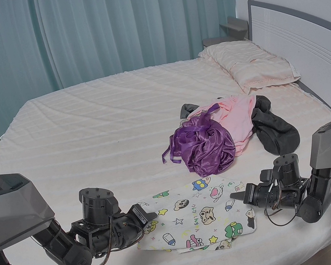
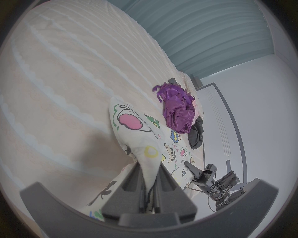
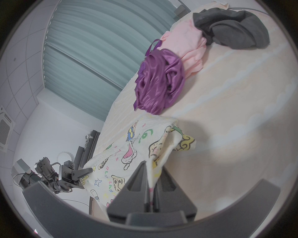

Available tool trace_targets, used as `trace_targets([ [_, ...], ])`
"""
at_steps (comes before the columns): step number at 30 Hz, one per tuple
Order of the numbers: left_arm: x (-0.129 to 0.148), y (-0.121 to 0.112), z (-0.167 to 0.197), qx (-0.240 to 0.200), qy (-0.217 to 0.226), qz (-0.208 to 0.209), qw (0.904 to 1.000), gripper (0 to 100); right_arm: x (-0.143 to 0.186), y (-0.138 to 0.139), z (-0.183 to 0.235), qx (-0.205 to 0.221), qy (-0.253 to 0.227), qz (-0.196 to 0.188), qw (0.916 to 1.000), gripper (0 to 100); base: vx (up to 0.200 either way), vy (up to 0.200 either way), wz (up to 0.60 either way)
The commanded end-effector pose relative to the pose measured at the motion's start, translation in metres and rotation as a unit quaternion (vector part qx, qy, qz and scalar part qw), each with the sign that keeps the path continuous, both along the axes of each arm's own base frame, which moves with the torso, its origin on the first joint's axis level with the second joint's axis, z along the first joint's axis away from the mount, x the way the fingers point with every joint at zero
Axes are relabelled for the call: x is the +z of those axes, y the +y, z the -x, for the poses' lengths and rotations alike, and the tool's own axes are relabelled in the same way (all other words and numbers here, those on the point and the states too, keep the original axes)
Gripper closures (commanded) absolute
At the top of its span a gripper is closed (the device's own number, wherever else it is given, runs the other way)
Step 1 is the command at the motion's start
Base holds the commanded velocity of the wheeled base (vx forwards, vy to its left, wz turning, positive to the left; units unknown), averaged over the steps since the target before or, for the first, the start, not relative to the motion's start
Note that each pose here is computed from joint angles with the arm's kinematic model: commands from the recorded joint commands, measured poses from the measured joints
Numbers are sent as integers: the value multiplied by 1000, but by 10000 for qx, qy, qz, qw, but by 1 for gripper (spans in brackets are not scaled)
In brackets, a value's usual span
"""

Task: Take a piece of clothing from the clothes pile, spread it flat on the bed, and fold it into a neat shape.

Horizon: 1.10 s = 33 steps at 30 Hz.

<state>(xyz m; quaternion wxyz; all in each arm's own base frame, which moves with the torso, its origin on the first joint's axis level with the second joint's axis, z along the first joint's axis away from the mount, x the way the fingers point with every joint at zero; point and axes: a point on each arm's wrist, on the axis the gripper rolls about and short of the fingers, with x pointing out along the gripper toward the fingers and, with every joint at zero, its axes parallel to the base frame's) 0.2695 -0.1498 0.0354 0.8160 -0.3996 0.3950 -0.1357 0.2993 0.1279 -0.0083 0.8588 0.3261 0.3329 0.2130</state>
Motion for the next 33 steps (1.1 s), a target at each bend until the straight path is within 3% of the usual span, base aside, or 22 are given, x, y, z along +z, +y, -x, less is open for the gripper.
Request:
trace_targets([
  [1, -1, 0, 0, 9, 13, -2, 10000, 100, 0, -1, -1, -17, -2, 0, 10000, 100, 0, -200, 0],
  [11, -17, 6, 4, 74, 294, -199, 9993, 100, -8, -2, 1, 13, 95, 98, 9999, 100, 0, -20, 0],
  [12, -18, 7, 5, 86, 326, -208, 9992, 0, -10, -1, 1, 35, 114, 120, 9999, 0, 0, 0, 0],
  [16, -23, 12, 12, 108, 459, -335, 9983, 0, -10, -3, 3, 31, 121, 148, 9998, 0, 0, 0, 0],
  [22, -28, 47, 8, 560, 255, -1107, 9919, 0, -2, -32, 18, -3, -35, 651, 9979, 0, 0, 0, 0],
  [26, -21, 62, -1, 854, 117, -1025, 9910, 0, -3, -37, 35, 329, 86, 823, 9960, 0, 0, 0, 0],
  [31, -19, 64, -4, 859, 110, -876, 9924, 0, -10, -38, 48, 809, 191, 941, 9921, 0, 0, 0, 0],
  [33, -16, 62, -8, 930, 152, -629, 9936, 0, -13, -37, 50, 956, 199, 938, 9908, 0, 0, 0, 0],
])
